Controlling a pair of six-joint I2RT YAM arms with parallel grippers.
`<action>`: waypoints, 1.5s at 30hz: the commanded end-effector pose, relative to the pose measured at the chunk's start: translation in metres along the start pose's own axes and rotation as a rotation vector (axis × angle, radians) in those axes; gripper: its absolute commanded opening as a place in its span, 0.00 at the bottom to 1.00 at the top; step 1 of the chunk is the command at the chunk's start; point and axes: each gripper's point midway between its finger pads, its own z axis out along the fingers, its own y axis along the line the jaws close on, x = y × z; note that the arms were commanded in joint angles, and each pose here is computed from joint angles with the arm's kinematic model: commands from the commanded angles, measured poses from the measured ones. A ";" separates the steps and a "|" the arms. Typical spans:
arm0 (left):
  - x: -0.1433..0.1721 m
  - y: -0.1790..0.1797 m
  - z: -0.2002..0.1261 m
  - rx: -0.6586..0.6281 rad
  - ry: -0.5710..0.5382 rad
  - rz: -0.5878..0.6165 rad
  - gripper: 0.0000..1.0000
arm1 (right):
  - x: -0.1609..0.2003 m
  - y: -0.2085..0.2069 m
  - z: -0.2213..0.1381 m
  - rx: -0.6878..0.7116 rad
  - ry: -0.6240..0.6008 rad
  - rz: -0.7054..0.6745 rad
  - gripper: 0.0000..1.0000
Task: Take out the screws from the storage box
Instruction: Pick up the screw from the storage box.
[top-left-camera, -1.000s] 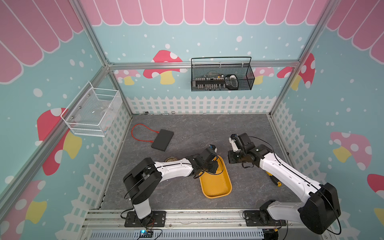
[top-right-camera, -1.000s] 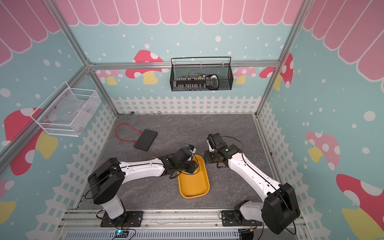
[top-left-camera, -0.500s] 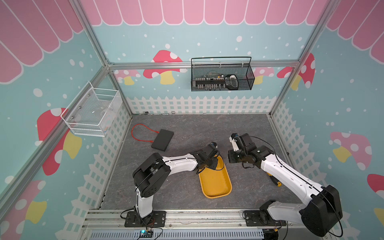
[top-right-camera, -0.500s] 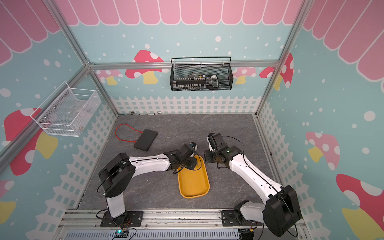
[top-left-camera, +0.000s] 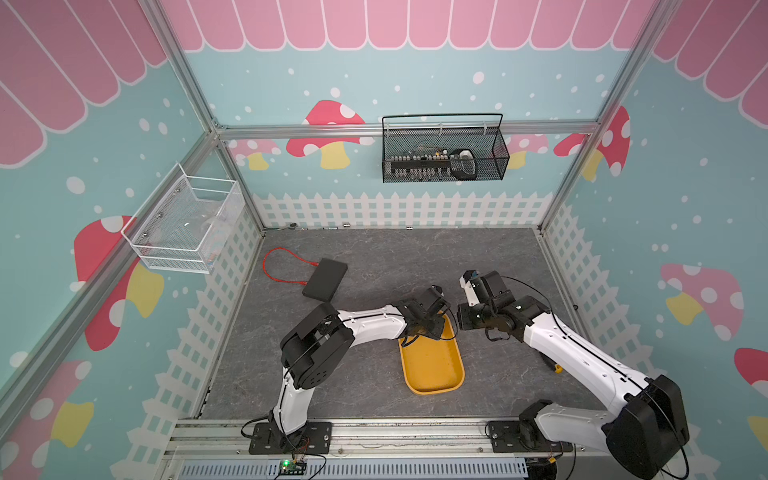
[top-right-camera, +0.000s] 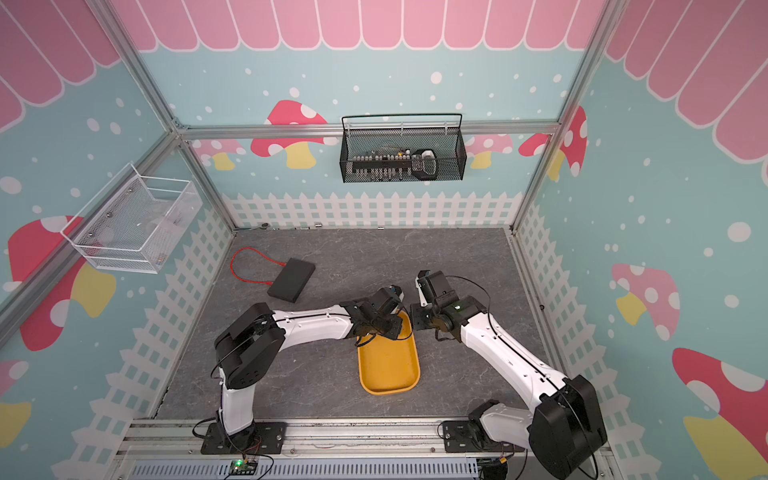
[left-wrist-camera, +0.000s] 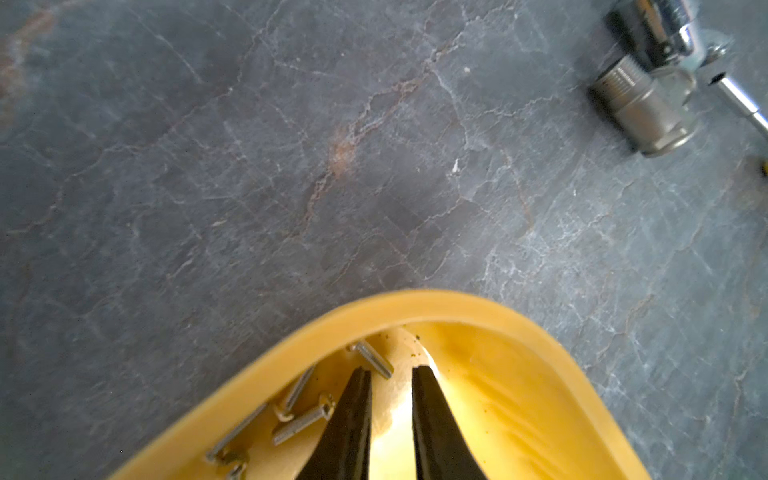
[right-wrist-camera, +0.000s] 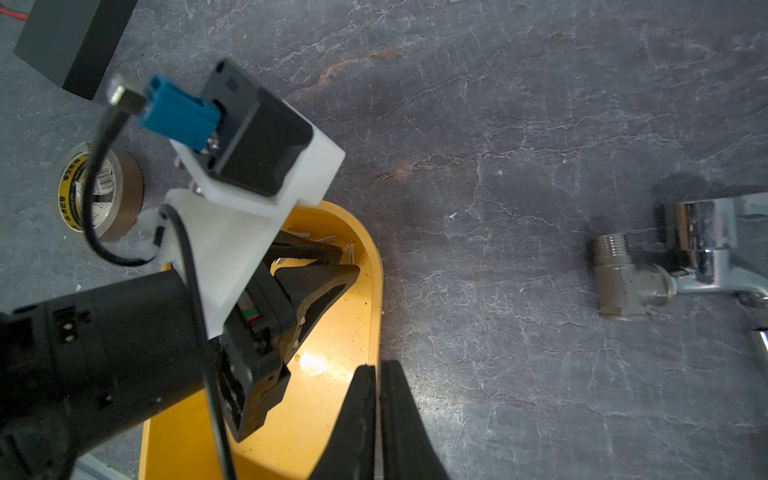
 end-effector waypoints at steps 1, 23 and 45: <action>0.009 0.002 0.000 -0.055 0.023 0.009 0.22 | 0.002 -0.001 0.003 -0.006 0.001 0.010 0.12; 0.017 0.011 0.030 -0.054 0.117 -0.011 0.18 | 0.000 0.000 0.000 -0.013 -0.014 0.006 0.12; 0.013 0.026 0.023 -0.072 0.113 -0.065 0.29 | 0.002 0.002 -0.001 -0.026 -0.016 0.012 0.13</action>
